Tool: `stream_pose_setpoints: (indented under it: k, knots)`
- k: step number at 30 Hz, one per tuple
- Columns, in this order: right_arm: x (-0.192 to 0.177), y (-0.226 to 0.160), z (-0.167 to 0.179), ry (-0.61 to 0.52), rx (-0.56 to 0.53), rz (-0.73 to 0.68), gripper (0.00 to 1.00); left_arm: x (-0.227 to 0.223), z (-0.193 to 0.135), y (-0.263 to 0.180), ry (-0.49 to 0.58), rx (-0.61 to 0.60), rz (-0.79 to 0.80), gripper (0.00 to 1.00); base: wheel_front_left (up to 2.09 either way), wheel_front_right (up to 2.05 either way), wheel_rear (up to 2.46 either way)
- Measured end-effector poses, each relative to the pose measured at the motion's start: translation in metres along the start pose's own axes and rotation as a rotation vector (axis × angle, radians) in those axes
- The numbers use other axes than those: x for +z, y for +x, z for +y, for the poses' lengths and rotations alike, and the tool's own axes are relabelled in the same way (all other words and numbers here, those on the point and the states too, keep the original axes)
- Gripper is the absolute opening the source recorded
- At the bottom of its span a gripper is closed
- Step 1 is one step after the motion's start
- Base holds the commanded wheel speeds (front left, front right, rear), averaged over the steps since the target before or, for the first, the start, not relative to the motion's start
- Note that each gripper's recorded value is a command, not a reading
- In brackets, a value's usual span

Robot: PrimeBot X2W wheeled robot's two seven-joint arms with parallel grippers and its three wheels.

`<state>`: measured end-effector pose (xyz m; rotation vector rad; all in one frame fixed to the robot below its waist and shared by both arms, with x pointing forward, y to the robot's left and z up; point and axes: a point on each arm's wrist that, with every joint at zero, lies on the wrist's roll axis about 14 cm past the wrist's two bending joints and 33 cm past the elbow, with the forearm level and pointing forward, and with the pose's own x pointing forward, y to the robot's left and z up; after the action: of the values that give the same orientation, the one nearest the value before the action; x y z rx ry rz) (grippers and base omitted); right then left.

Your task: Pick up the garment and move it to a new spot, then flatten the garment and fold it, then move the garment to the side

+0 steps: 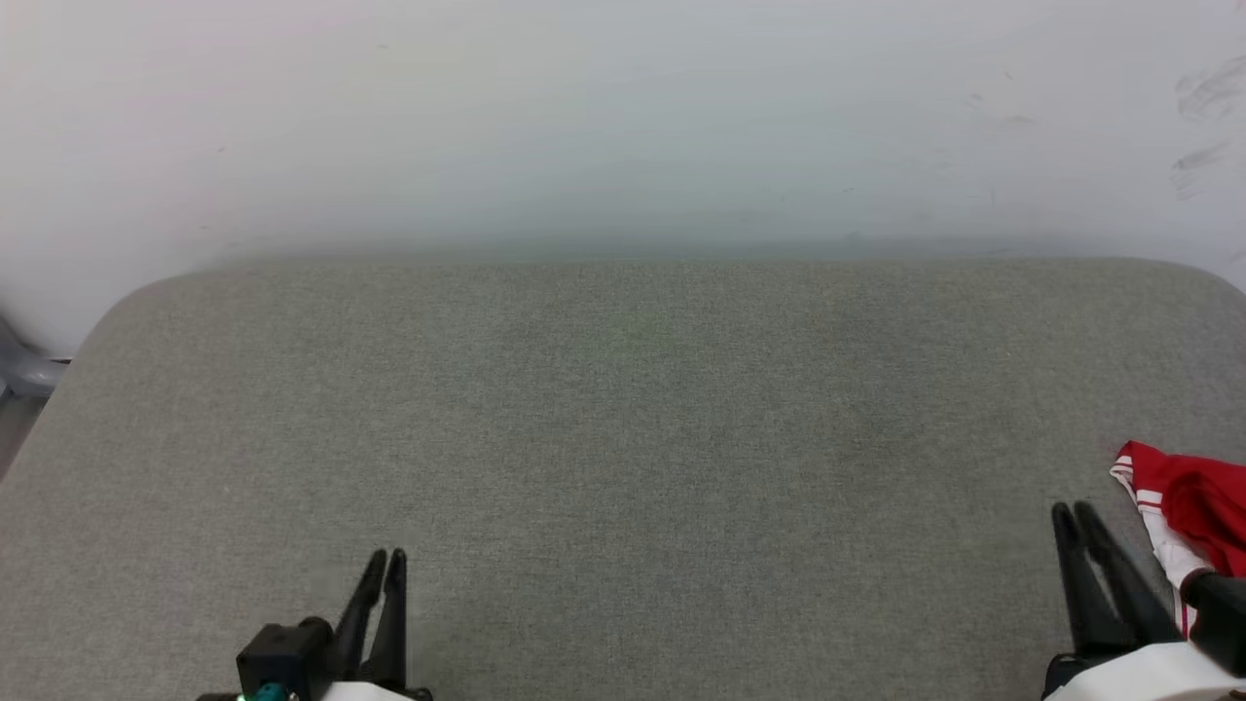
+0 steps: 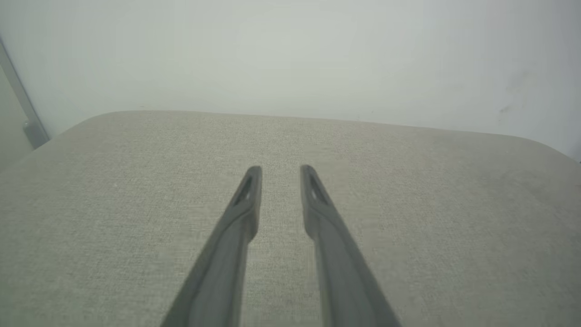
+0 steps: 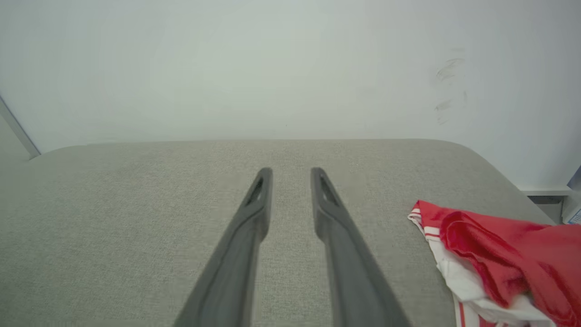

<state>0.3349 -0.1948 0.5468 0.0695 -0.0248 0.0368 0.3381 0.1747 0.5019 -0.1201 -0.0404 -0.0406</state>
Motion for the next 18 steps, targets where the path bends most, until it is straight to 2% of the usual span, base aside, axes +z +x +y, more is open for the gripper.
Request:
stream_pose_setpoints:
  k: [2,18]
  knots:
    - [-0.006,-0.001,0.0,0.014,-0.001,0.019,0.0,-0.008,0.0,-0.003,-0.016,0.006,0.029,0.0,0.0,0.0,0.0]
    - [-0.019,0.007,0.002,0.333,0.01,0.034,0.0,-0.018,0.014,0.004,-0.303,0.079,0.098,0.0,0.0,0.0,0.0]
